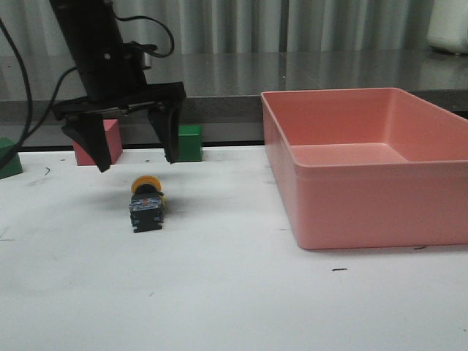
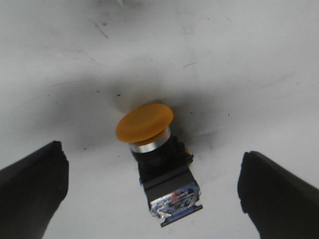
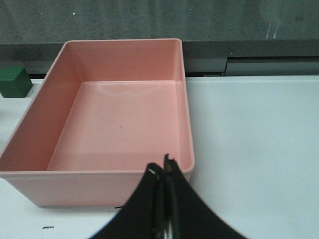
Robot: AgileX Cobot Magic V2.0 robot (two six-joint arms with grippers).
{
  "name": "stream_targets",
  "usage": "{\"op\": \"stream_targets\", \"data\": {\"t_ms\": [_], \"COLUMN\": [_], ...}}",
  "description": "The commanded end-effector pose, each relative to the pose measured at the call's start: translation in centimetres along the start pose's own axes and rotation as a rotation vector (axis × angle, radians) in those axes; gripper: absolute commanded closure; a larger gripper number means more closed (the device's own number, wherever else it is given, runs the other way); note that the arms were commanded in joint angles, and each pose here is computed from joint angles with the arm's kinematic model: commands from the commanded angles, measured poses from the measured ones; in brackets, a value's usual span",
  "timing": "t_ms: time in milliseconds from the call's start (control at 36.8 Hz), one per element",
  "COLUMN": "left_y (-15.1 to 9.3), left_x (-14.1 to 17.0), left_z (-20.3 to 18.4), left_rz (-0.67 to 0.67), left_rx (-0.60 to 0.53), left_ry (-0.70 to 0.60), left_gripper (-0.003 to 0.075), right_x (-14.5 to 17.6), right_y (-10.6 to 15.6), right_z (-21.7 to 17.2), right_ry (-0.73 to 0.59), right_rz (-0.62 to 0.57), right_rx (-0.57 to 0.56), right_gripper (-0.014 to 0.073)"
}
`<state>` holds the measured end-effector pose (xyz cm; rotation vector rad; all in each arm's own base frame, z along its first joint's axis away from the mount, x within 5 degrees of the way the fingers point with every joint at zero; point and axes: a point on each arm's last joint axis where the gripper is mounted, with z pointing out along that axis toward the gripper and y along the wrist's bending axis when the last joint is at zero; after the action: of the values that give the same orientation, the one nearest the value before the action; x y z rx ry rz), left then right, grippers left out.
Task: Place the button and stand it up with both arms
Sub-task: 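Lower the left gripper over the button and close on its body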
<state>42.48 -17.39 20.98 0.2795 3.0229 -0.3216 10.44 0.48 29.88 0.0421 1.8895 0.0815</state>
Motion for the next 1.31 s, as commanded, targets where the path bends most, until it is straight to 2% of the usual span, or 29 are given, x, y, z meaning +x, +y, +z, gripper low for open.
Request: {"op": "stream_targets", "data": {"t_ms": [0,326,571,898,1142,1278], "left_y": [-1.6,-1.2,-1.3,-1.2,-1.1,-1.1], "left_x": [0.1,-0.5,-0.7,-0.6,-0.6,-0.6], "left_z": [-2.4,0.2,0.4,0.8,0.9,0.9], "left_rz": [0.006,-0.020,-0.024,-0.025,-0.025,-0.025], "left_rx": [0.033,0.019,0.023,0.018,0.017,0.017], "left_ry": [-0.022,0.022,0.014,0.031,0.033,0.033], "left_gripper": [0.0060,0.0060,0.0065,0.0229,0.0255,0.0319], "right_x": [-1.6,-1.6,-1.6,-1.6,-1.6,-1.6], "right_y": [0.1,0.1,0.1,0.1,0.1,0.1], "right_z": [-0.4,-0.4,-0.4,-0.4,-0.4,-0.4], "right_ry": [-0.108,-0.108,-0.108,-0.108,-0.108,-0.108], "right_rz": [-0.027,-0.027,-0.027,-0.027,-0.027,-0.027], "right_rx": [-0.010,-0.010,-0.010,-0.010,-0.010,-0.010], "right_gripper": [0.0663,0.0663,0.0663,0.0663,0.0663,0.0663]}}
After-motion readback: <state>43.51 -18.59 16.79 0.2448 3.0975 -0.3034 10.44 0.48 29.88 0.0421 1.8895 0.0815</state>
